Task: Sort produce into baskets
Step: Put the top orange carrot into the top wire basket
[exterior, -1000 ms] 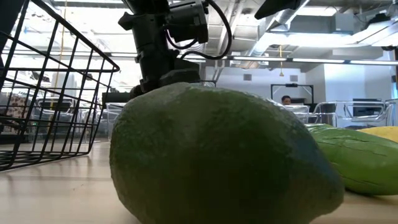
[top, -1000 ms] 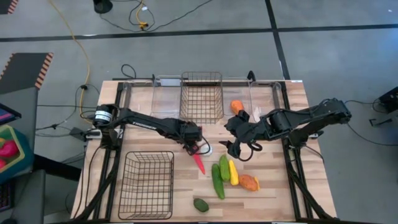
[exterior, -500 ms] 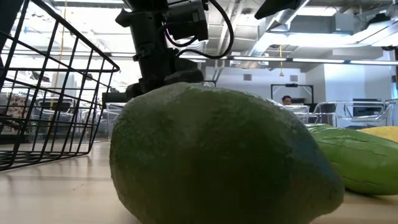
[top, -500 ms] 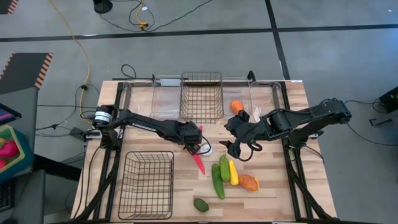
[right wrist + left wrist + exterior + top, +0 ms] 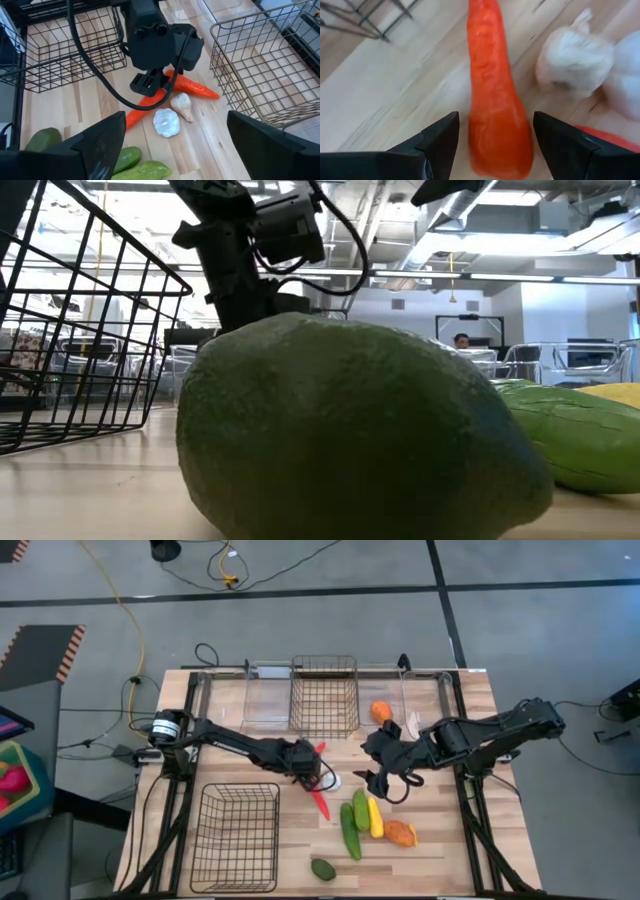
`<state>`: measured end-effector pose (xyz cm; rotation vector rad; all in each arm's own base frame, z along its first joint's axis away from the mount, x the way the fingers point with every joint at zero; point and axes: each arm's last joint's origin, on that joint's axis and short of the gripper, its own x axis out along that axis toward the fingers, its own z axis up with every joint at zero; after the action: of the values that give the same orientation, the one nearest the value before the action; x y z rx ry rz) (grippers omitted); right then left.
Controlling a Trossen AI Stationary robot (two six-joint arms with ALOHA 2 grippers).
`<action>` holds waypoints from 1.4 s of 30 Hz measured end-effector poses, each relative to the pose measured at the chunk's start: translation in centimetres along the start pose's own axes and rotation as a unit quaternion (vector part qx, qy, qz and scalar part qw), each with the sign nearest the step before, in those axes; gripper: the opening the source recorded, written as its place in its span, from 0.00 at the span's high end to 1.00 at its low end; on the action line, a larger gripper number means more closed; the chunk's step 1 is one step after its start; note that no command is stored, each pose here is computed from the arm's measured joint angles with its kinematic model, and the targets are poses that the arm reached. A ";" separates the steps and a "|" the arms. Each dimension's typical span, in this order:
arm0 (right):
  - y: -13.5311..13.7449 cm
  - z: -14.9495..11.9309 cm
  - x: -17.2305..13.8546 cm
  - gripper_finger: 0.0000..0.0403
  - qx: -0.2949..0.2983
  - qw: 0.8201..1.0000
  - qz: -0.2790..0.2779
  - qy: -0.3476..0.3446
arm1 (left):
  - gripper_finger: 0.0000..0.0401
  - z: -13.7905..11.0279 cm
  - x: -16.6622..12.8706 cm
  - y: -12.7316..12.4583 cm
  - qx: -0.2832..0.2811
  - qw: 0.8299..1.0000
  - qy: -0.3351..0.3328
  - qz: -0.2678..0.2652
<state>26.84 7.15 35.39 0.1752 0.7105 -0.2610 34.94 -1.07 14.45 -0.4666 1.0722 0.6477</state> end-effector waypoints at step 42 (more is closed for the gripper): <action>-1.7 -2.0 -2.1 0.07 0.014 0.995 -0.078 0.064 | 0.62 1.8 -13.2 2.1 -0.022 0.967 -0.049 -0.250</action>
<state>23.57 6.37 35.18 0.1650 0.8502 -0.4123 30.39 -1.79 27.15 -0.7071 0.8032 0.2436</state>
